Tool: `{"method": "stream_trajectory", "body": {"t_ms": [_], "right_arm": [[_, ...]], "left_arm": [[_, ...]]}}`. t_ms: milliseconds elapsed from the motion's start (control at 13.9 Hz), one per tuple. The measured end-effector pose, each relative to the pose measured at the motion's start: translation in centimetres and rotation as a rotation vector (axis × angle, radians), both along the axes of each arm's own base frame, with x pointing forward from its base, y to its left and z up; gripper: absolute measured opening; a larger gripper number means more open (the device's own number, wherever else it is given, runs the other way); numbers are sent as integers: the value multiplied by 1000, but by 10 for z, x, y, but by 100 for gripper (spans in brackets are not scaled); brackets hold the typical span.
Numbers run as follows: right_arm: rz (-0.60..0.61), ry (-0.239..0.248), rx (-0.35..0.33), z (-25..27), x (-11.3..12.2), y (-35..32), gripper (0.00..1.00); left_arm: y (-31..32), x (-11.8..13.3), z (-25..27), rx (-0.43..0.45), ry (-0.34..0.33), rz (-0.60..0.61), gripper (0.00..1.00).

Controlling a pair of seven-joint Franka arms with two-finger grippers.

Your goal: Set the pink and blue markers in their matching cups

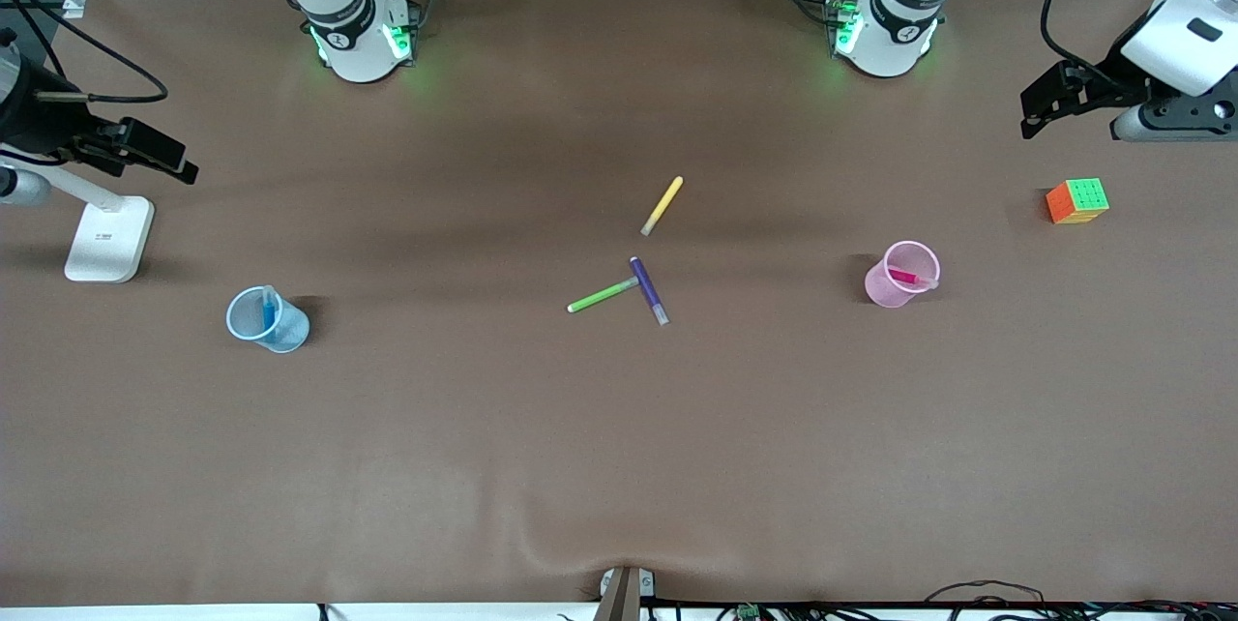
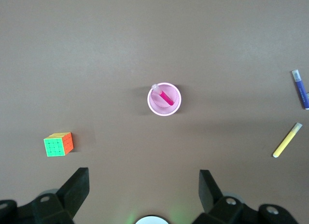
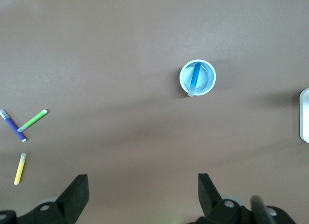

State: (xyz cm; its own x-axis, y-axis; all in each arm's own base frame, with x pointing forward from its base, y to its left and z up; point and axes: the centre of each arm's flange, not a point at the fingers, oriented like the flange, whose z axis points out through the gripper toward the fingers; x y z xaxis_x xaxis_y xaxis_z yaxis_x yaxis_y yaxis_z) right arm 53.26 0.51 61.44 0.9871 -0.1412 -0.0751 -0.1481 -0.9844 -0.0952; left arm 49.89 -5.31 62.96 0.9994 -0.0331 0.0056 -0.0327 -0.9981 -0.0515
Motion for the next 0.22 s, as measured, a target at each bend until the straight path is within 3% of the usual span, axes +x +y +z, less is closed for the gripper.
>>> {"method": "stream_trajectory", "body": {"t_ms": [215], "right_arm": [[57, -14, -18, 4, -3, -1, 100]], "left_arm": [[2, 3, 0, -1, -1, 4, 100]]}}
